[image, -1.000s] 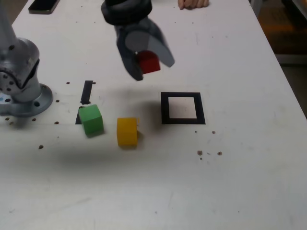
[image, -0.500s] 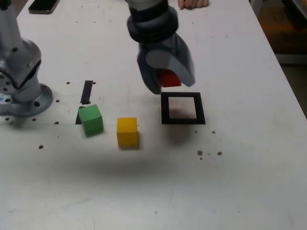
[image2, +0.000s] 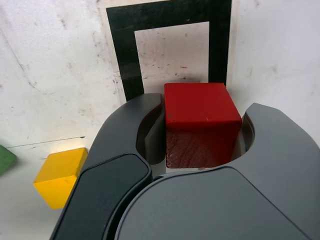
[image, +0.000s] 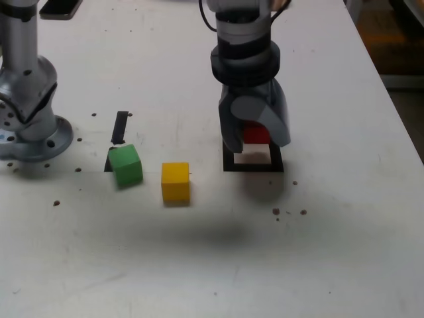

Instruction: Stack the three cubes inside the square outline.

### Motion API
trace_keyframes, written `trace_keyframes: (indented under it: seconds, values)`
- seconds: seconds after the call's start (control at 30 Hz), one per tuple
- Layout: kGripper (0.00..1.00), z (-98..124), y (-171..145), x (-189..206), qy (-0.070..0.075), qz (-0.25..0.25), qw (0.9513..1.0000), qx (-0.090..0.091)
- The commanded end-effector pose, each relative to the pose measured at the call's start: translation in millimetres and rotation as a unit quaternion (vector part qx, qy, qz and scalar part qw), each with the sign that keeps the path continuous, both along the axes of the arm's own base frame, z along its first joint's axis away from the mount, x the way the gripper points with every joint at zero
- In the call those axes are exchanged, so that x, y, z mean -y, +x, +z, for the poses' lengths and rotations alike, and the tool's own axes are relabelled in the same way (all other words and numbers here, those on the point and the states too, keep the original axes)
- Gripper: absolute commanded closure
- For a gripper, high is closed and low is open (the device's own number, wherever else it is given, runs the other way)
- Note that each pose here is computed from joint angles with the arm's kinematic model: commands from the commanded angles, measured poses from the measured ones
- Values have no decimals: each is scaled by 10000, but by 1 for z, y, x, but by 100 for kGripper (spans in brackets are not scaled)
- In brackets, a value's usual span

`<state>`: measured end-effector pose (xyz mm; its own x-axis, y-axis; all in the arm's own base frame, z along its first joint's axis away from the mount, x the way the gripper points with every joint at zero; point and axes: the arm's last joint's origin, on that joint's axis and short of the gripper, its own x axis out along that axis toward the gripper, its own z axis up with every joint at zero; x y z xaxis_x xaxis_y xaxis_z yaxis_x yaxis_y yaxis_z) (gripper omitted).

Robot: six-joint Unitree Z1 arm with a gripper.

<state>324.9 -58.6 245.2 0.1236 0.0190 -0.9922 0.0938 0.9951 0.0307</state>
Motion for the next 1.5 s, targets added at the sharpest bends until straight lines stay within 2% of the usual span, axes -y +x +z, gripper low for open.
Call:
trace_keyframes:
  seconds: [0.0,0.13,0.27,0.77,0.83,1.07,1.17,1.37,1.47]
  values:
    - [83,-6,2,-2,-18,29,10000,-92]
    - [82,-13,0,-7,-37,90,9996,-248]
    - [79,-17,-2,-13,-38,106,9994,-330]
    - [68,-27,4,-23,-20,118,9990,-423]
    - [65,-28,5,-24,-20,129,9990,-426]
    - [47,-32,8,-26,-26,135,9990,-430]
    - [43,-34,8,-26,-47,129,9989,-459]
    - [38,-36,8,-25,-152,40,9987,-475]
    - [32,-37,7,-24,-235,-28,9985,-484]
